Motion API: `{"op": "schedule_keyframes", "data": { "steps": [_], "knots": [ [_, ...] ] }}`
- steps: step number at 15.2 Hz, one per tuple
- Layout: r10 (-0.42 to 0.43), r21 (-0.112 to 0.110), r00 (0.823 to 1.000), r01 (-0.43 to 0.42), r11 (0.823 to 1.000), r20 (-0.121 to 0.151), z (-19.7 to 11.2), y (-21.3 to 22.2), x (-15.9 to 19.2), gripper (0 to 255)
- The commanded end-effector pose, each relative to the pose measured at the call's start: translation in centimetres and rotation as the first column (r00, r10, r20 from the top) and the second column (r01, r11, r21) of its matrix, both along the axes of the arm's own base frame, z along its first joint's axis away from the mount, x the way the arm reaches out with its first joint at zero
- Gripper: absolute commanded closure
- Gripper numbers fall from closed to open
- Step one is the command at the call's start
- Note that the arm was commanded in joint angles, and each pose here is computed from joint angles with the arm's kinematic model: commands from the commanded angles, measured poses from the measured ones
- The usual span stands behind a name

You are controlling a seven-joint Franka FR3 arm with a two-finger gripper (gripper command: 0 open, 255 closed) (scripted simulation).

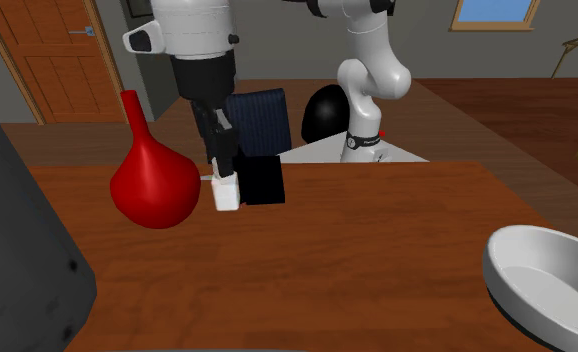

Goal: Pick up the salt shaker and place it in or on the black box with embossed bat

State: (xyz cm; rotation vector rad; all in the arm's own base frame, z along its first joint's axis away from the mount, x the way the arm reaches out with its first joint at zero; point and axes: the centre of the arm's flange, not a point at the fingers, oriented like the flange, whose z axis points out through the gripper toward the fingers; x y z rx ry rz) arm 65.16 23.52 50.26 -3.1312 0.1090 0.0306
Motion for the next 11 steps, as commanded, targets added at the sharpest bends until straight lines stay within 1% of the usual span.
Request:
{"op": "schedule_keyframes", "data": {
  "steps": [1,7,11],
  "knots": [
    [0.0,0.0,1.0,0.0,1.0,0.0,1.1,0.0,0.0,255],
    [0.0,0.0,1.0,0.0,1.0,0.0,4.0,0.0,0.0,255],
    [0.0,0.0,1.0,0.0,1.0,0.0,4.9,-4.2,-3.2,255]
  ]
}}
